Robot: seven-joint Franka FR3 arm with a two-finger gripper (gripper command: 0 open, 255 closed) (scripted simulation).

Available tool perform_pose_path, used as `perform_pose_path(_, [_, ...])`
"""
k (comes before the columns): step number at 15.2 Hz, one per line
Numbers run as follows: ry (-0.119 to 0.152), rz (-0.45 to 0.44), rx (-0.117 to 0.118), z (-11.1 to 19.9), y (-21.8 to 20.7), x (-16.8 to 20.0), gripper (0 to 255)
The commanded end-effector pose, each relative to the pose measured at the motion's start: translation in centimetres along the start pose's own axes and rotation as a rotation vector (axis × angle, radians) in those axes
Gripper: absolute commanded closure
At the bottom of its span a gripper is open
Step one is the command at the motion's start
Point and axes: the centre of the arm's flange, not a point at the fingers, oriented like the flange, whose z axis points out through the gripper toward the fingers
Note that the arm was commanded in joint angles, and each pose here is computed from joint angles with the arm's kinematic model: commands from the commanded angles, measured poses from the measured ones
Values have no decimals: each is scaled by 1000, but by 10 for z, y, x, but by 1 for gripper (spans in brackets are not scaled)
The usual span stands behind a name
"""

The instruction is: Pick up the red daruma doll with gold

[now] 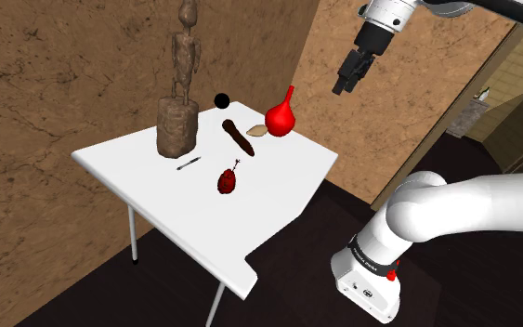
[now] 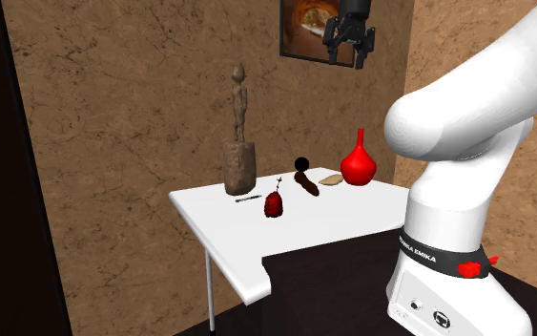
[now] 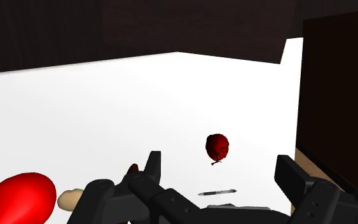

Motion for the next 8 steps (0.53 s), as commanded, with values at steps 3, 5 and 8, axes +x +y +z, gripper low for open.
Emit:
perform_pose_path(3, [5, -9, -8, 23, -6, 11, 0])
perform_pose_path(5, [11, -18, -15, 46, -12, 22, 0])
perform_pose_path(8, [18, -32, -27, 81, -21, 39, 0])
